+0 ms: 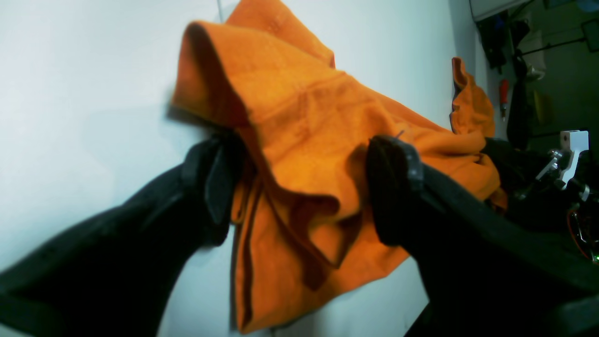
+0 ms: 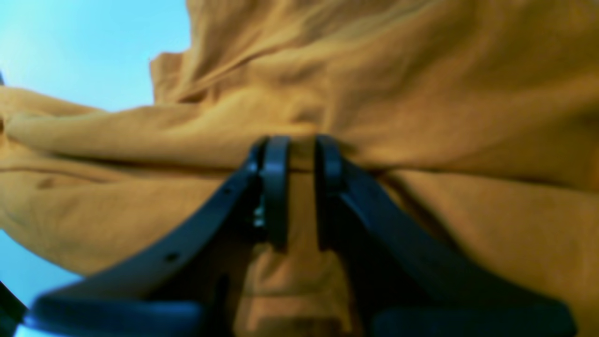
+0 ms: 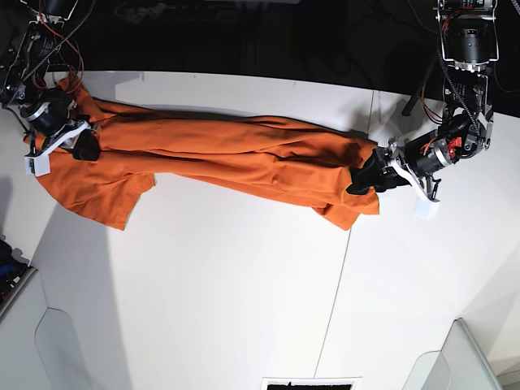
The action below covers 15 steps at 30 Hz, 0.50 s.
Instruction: Layout the t-shirt on the table in an organized manner, then fold the t-shirt properly
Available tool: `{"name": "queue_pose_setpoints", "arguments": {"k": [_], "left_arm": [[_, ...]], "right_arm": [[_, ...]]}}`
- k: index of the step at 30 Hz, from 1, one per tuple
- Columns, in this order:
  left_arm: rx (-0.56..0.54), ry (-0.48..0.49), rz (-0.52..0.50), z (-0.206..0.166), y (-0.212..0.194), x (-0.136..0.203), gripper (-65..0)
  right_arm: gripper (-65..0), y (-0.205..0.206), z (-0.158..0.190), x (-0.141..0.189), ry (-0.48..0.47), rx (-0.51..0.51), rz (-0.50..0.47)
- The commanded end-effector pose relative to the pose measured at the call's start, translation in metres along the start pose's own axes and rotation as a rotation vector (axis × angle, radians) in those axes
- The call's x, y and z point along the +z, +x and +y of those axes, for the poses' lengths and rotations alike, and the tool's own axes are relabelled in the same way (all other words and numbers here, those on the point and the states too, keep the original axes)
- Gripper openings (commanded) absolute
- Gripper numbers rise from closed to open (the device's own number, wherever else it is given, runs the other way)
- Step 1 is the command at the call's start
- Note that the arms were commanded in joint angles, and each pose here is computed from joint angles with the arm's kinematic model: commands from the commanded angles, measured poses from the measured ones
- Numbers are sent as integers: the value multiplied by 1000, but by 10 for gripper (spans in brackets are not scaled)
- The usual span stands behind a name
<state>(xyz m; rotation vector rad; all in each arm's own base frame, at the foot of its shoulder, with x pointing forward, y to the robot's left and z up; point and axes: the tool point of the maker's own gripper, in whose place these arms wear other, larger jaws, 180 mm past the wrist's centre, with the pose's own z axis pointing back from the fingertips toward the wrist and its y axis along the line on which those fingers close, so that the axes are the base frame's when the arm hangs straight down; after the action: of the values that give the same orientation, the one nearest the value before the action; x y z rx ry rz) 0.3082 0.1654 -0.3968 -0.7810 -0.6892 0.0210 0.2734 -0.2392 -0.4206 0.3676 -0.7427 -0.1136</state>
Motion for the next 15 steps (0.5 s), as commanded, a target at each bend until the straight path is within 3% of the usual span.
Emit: {"name": "queue_pose_setpoints", "arguments": {"k": [1,7,10,11,12,15], "left_arm": [[-28,-8,-2,-3,7,2,-197],[-51,-36,67,-14,-12,-12,-197],[-104,16,77,-5,-15,-14,-204],[-121,33,79,-2,-15,-14,-233],[-133,45,80,0,-15,-14,-298],[-158,71,80,5,-14,-13,-639]], "right_arm": [[-547,-1,-4,1,-18,28,30],[-547,0,2,-1,7,23,26],[-547,0,2,-1,7,23,26],[-547,0,2,-1,6,24,26],[-547,0,2,-1,7,24,26],[-547,0,2,-1,7,24,26]]}}
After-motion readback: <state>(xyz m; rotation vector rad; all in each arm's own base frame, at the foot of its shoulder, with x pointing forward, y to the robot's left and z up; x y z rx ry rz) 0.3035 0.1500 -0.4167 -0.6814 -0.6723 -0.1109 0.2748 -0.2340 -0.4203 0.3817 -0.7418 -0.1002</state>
